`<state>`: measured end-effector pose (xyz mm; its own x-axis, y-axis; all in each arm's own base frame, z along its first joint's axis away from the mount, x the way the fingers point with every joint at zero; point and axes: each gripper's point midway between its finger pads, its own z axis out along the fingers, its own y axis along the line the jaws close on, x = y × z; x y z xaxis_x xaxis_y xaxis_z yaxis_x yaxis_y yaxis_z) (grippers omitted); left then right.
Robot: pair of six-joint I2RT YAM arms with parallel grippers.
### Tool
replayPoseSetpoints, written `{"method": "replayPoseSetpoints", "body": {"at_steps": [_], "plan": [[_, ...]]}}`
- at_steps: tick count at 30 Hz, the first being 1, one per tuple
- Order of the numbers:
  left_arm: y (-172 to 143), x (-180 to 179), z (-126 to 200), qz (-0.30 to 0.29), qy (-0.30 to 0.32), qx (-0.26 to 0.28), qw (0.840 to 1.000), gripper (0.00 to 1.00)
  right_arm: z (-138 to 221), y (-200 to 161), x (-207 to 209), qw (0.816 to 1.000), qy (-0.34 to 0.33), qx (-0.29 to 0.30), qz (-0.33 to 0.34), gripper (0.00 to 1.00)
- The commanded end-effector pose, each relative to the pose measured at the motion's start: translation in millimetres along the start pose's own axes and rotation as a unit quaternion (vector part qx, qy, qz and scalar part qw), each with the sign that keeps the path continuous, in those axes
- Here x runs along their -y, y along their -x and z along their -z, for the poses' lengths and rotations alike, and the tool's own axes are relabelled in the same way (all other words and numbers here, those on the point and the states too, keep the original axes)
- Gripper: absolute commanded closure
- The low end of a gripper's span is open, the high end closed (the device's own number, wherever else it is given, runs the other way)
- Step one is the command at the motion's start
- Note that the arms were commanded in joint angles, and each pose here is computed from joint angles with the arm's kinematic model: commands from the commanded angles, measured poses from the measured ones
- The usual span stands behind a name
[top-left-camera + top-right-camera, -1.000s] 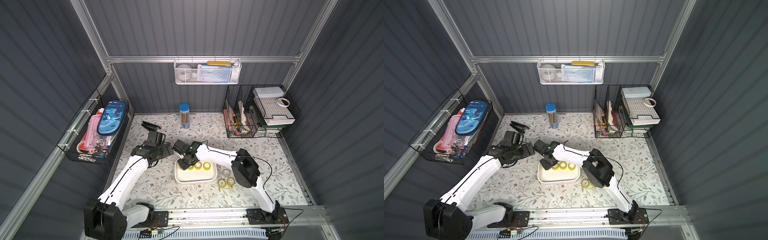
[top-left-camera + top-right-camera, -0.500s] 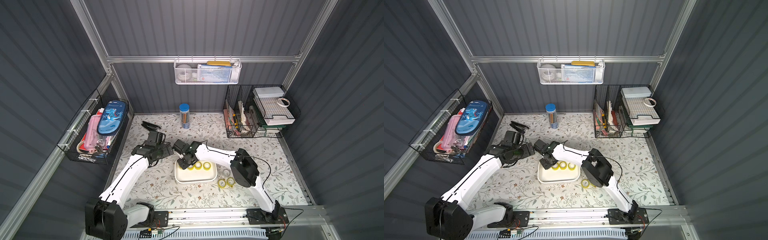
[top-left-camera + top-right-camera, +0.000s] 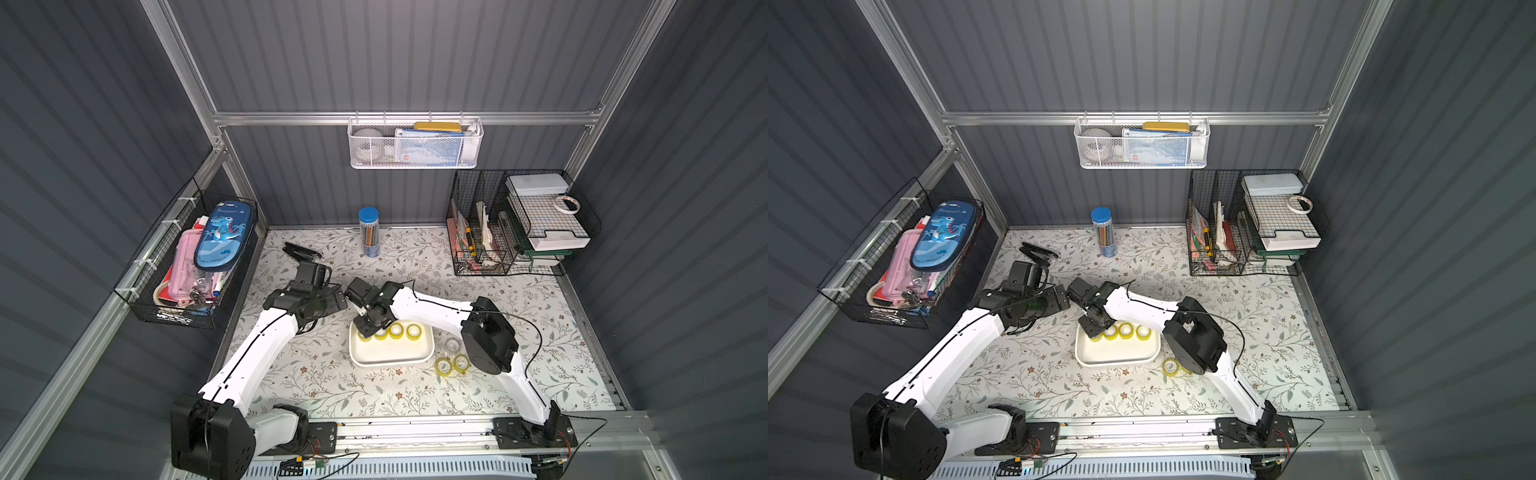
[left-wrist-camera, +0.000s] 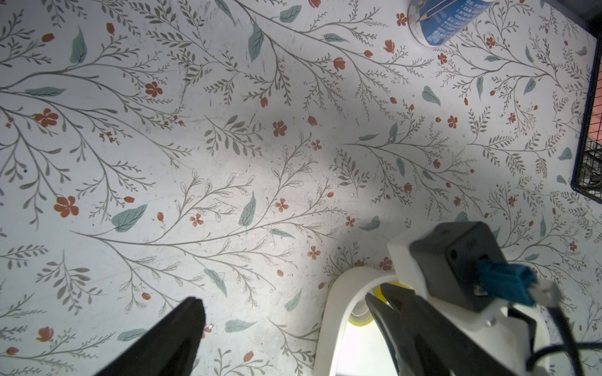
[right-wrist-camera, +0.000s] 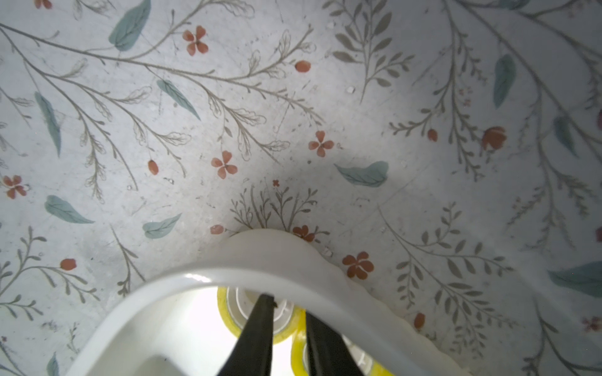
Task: Put the transparent tape into the storage box
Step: Place the tape in the storage box, then pick up the tape at the center of the board.
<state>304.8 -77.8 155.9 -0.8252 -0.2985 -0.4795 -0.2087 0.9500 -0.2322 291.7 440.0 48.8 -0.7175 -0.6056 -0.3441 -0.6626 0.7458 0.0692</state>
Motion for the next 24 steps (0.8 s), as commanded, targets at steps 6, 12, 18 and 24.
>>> {"method": "replayPoseSetpoints", "body": {"at_steps": [6,12,18,24], "plan": [[16.0,15.8,20.6,-0.023,-0.034,0.031,0.999,0.01,18.3,15.5,-1.1,1.000,-0.014,0.022,0.009,0.77],[38.8,26.0,51.8,-0.074,-0.057,0.091,0.991,0.01,53.7,15.1,40.2,0.998,-0.034,0.023,-0.046,0.77],[42.2,62.5,72.0,-0.131,-0.127,0.100,0.978,0.01,102.8,-9.2,115.7,0.985,-0.051,0.029,-0.162,0.78],[18.4,146.9,65.1,-0.265,-0.181,0.067,0.945,0.01,135.1,-70.3,185.2,0.953,-0.056,0.021,-0.297,0.78]]}}
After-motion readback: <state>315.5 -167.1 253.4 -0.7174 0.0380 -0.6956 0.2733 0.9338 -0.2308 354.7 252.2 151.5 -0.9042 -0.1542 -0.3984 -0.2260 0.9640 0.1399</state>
